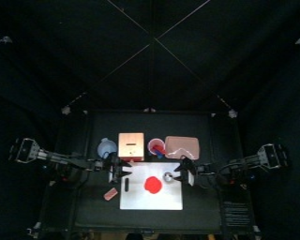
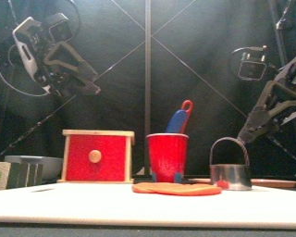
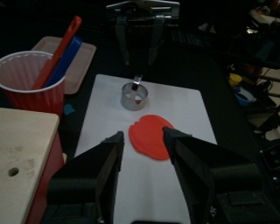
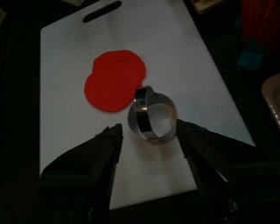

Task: Get the cutter from the drawer then cut the dough then place the extra dough in the bowl
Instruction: Cut the dough

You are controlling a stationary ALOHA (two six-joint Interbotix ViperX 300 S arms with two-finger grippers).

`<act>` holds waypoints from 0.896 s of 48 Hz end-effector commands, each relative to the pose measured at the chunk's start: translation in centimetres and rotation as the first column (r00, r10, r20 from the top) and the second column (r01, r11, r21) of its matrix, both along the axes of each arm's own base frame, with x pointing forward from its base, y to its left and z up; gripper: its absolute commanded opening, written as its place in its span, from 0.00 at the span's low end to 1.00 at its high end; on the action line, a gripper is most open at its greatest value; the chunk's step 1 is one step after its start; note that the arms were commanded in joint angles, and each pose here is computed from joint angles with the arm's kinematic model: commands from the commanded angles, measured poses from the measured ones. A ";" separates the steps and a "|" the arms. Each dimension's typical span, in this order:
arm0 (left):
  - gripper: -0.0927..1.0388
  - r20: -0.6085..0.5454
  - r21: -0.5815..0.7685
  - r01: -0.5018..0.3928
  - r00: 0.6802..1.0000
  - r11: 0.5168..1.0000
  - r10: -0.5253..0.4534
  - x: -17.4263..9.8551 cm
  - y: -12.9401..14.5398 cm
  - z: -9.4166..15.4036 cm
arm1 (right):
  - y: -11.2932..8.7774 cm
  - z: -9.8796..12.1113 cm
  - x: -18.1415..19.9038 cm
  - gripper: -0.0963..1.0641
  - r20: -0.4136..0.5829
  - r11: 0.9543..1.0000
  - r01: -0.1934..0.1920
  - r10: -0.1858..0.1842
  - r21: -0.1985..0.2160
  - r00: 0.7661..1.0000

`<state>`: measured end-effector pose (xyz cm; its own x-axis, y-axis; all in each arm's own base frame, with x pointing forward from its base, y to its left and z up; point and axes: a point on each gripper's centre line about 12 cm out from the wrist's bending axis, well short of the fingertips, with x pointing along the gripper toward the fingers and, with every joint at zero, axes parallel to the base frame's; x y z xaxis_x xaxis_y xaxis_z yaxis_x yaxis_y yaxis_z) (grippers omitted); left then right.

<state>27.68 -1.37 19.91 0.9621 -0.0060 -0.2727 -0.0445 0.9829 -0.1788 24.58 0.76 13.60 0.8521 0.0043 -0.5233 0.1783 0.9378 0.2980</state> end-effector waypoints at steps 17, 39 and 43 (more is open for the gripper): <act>0.78 0.011 -0.011 -0.007 1.000 1.000 0.007 0.8 -0.1 0.4 | 0.4 -0.7 1.6 0.82 0.027 1.000 -0.001 0.001 -0.003 1.000; 0.78 0.004 -0.019 -0.015 1.000 1.000 0.015 1.0 0.0 0.2 | 1.4 -1.5 2.0 0.81 -0.003 1.000 -0.025 0.025 0.008 1.000; 0.78 0.003 -0.022 -0.017 1.000 1.000 0.017 0.9 0.0 0.2 | 1.5 -1.6 2.0 0.79 -0.006 1.000 -0.028 0.028 0.009 1.000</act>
<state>27.93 -1.27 18.99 0.9519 0.0053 -0.3064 -0.0678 0.9788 -0.1935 26.03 2.09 11.34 0.8318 0.0270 -0.5544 0.1687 0.9393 0.2989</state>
